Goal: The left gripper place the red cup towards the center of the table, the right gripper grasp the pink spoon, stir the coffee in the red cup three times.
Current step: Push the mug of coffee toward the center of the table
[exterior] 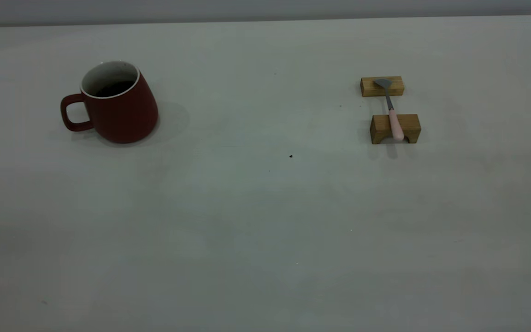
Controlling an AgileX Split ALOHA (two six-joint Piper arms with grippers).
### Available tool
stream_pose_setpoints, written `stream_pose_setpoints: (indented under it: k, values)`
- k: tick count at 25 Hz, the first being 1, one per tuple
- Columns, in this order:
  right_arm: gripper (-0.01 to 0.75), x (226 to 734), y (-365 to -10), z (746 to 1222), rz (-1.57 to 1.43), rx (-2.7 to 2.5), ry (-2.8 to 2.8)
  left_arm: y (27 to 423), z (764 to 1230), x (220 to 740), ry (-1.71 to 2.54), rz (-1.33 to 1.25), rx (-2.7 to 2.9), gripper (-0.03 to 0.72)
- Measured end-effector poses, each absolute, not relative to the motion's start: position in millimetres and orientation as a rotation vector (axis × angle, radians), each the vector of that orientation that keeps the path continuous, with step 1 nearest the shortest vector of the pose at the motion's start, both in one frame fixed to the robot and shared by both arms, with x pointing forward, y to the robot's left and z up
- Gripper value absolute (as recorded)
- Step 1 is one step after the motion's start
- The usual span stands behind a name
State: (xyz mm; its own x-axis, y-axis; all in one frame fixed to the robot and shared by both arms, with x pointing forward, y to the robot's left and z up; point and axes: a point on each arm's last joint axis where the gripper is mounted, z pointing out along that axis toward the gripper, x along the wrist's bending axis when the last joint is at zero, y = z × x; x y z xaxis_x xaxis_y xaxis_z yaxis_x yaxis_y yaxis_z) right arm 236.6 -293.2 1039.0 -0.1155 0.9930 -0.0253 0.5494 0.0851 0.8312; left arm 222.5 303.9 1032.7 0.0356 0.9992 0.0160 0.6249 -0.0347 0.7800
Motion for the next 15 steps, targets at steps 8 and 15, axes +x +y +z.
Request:
stream_pose_setpoints:
  k: [8, 15]
  values:
    - [0.578, 236.6, -293.2, 1039.0, 0.905, 1.528, 1.74, 303.9, 1032.7, 222.5, 1.654, 0.806, 1.718, 0.244]
    - [0.578, 236.6, -293.2, 1039.0, 0.905, 1.528, 1.74, 303.9, 1032.7, 222.5, 1.65, 0.809, 1.723, 0.244]
